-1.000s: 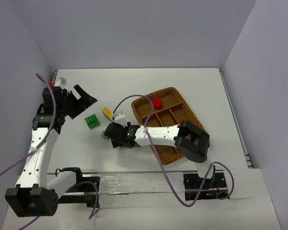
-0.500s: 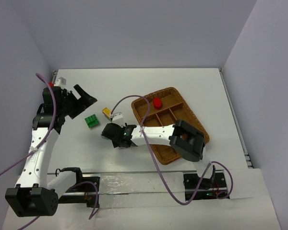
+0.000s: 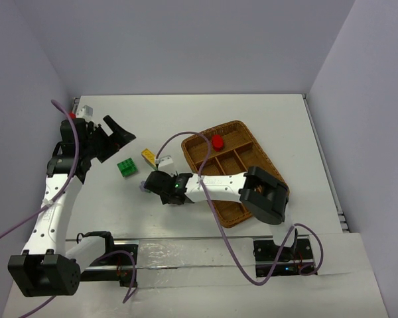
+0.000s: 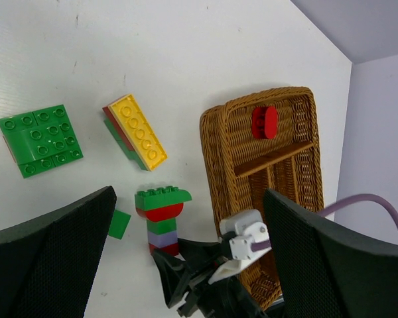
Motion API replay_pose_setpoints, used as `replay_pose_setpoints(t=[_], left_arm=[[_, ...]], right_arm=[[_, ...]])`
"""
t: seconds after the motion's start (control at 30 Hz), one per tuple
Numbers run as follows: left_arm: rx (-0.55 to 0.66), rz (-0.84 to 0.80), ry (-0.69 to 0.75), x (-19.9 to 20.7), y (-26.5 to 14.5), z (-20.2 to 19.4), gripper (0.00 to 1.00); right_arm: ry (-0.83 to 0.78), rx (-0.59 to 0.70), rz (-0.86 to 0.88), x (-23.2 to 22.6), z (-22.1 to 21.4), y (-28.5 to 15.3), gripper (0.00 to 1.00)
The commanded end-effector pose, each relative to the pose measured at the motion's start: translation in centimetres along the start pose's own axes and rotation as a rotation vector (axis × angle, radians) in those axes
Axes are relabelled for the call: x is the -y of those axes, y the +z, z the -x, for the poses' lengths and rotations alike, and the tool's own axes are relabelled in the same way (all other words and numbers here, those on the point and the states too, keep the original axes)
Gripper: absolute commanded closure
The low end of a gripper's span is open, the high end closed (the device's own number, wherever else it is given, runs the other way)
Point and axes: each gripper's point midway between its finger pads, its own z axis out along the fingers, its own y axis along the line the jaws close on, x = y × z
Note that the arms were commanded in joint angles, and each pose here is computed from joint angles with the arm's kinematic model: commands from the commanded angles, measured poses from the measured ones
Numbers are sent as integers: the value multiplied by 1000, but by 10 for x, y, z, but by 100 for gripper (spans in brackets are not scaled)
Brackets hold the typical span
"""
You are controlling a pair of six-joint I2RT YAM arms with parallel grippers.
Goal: Sort the legos into containers by color
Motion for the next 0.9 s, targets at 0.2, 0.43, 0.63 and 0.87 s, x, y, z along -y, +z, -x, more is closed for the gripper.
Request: replay_pose_setpoints(t=[0.2,0.43,0.63,0.87], left_arm=[[-125,-97,-8,4,19,-24,1],[-263,-198,-63,8,31,-56,1],[-366,-335,-71,13,32,-84,1],[-461,-405,-139,11,32,-107,1]], right_arm=[[-78,239,235,-4,60,-86,79],[-113,316,326,-7,72,-110,80],[-131,335,402,-18,74,-118,81],[-125,345,435,-25,77,-122,82]])
